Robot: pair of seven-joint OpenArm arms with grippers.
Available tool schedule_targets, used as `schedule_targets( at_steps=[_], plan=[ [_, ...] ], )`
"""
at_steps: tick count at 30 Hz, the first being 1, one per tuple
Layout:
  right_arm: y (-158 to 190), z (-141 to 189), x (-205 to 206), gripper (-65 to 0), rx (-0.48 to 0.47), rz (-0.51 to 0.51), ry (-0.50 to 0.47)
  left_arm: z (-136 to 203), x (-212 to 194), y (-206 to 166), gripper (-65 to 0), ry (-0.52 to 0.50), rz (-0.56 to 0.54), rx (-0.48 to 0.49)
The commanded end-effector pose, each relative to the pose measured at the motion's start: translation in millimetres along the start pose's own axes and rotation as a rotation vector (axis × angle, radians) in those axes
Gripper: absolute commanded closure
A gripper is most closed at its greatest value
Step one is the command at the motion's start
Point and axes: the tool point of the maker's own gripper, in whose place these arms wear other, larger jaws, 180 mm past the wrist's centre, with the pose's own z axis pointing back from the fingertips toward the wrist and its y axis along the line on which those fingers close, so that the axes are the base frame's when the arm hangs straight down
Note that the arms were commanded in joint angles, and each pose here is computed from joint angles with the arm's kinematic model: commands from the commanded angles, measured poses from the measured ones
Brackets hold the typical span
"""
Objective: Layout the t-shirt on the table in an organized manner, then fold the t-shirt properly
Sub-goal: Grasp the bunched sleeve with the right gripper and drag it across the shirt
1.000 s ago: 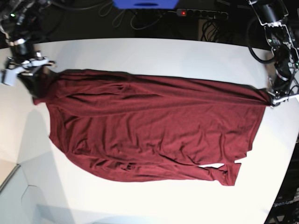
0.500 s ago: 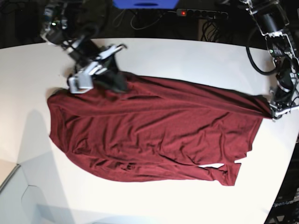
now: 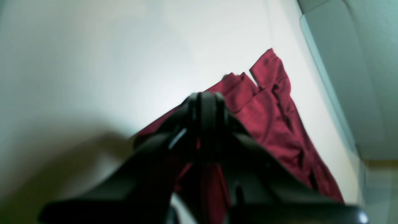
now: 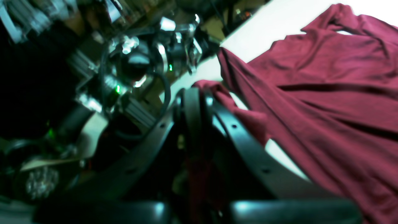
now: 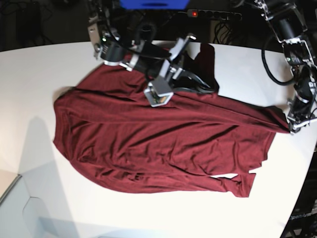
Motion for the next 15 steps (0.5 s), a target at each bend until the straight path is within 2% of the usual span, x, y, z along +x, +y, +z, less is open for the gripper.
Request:
schedule_targets(
  at_steps=[1, 6, 11, 15],
  plan=[
    [4.9, -8.1, 10.1, 0.0, 0.035, -0.005, -0.042, 1.7, 12.3, -6.8, -0.1, -0.031, -0.001, -0.021],
    [0.7, -34.0, -12.4, 0.0, 0.093, -0.029, 0.039, 3.4, -0.5, -1.4, -0.1, -0.011, 0.011, -0.011],
    [9.8, -60.4, -28.5, 0.0, 0.181, -0.008, 0.124, 3.3, -1.2, -1.5, -0.1, -0.01, 0.013, -0.011],
    [7.0, -73.2, -28.0, 0.0, 0.211, 0.026, 0.158, 4.5, -3.2, 1.5, -0.1, -0.005, 0.011, -0.005]
  ],
)
